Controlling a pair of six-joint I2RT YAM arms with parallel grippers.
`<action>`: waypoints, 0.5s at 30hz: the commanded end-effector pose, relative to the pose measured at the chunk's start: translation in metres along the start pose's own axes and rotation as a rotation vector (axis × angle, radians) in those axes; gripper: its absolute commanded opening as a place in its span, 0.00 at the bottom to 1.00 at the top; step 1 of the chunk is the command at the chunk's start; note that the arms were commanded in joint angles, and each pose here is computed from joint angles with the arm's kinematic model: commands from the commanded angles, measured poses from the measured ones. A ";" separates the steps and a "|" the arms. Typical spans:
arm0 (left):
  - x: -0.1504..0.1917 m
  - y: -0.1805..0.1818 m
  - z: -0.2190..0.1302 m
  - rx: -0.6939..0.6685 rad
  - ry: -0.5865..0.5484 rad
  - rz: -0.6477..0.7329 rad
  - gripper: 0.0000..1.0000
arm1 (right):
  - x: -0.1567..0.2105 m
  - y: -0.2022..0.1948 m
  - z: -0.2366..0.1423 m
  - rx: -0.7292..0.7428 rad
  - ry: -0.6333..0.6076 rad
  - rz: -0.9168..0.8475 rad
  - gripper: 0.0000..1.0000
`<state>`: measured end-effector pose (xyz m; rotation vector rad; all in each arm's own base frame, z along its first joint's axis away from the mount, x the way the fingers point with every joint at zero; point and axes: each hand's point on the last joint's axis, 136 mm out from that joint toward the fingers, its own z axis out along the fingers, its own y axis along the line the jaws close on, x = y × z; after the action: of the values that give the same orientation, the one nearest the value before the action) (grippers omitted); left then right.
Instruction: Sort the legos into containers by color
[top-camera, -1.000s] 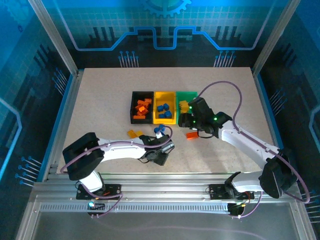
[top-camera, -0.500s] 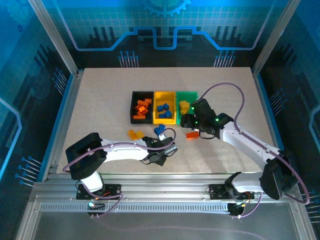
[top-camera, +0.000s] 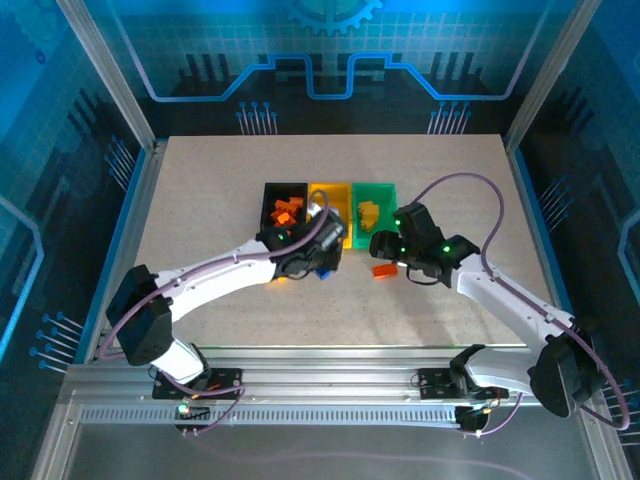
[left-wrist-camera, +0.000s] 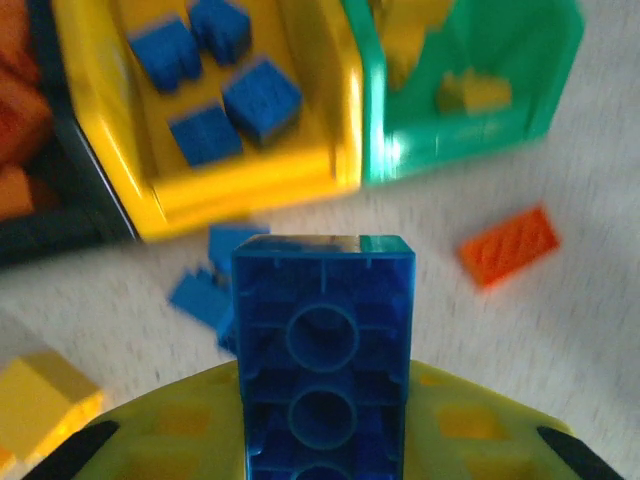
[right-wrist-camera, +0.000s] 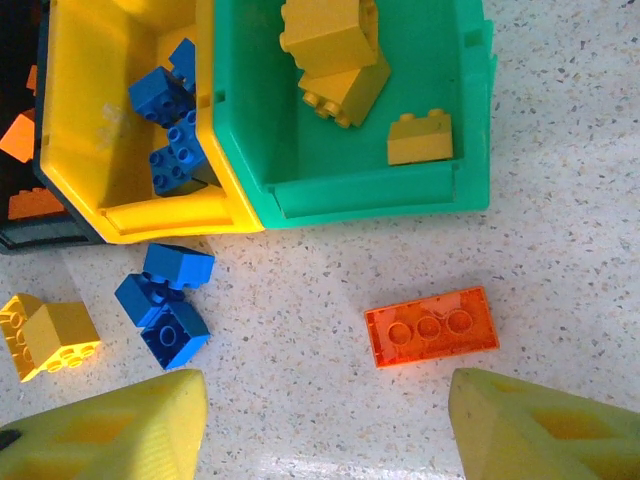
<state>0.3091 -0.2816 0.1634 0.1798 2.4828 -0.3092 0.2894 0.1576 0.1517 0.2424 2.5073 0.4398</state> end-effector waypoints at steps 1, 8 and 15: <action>-0.034 -0.002 0.017 0.003 -0.031 -0.041 0.23 | 0.007 -0.012 -0.001 0.014 0.005 0.033 0.67; -0.085 0.017 0.066 -0.094 -0.037 -0.113 0.24 | 0.016 -0.021 -0.007 0.018 0.013 0.044 0.67; -0.104 0.025 0.100 -0.130 -0.018 -0.174 0.29 | 0.027 -0.027 -0.014 0.009 0.027 0.042 0.67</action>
<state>0.4457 -0.2906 0.1393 -0.0521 2.4903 -0.2243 0.2653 0.1438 0.1446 0.2631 2.5126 0.4578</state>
